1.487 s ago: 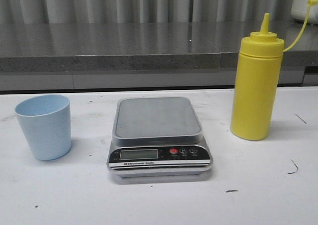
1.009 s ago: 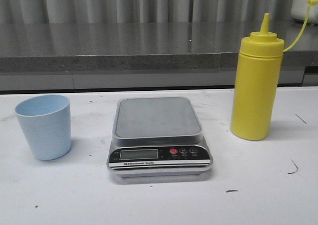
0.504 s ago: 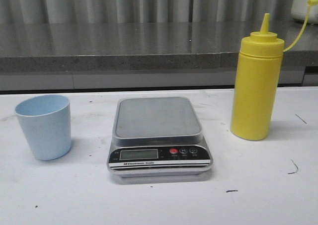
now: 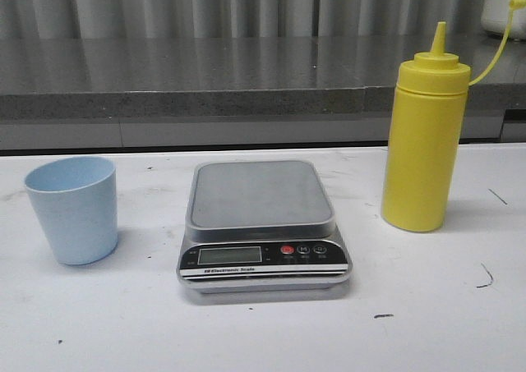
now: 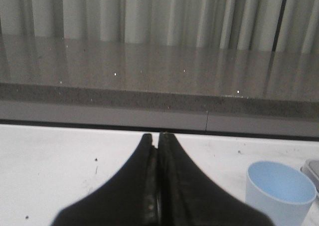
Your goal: Pour seasoning into cup on scale with both arms
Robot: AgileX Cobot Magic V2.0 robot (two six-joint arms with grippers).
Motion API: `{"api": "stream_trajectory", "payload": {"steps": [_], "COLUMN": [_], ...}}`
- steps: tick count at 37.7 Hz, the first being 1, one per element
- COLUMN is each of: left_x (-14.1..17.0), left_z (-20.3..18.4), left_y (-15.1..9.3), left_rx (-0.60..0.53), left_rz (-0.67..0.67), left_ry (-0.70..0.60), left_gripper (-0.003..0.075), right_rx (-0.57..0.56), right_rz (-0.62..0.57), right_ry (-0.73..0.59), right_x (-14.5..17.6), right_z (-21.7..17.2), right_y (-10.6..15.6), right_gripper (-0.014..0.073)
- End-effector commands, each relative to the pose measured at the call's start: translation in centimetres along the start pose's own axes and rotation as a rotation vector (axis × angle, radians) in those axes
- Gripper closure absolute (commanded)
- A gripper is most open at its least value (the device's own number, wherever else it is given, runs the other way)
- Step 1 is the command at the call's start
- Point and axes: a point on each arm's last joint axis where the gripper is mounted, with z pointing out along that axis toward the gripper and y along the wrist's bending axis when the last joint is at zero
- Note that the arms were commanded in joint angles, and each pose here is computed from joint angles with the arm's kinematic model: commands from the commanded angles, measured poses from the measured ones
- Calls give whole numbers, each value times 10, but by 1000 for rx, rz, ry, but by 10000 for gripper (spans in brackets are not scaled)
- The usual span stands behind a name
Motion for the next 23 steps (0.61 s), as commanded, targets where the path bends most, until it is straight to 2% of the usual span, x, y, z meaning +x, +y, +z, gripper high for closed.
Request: {"api": "stream_trajectory", "payload": {"steps": [1, 5, 8, 15, 23], "left_x": [-11, -29, -44, -84, -107], "left_z": [-2, -7, -9, -4, 30], "left_y": [0, 2, 1, -6, -9], "left_rx": [9, 0, 6, 21, 14], "left_rz": [-23, -93, -98, -20, -8], "left_ry": [-187, -367, -383, -235, 9], "left_gripper": [740, 740, 740, 741, 741], "right_rx": [5, 2, -1, -7, -9], "right_rz": [-6, -6, -6, -7, -7], "right_ry": [-162, -146, -119, -17, 166], "right_x": [-23, -38, -54, -99, -117], "right_z": [-3, -5, -8, -11, 15], "right_y": [0, 0, 1, 2, 3], "right_gripper": [664, 664, 664, 664, 664]}}
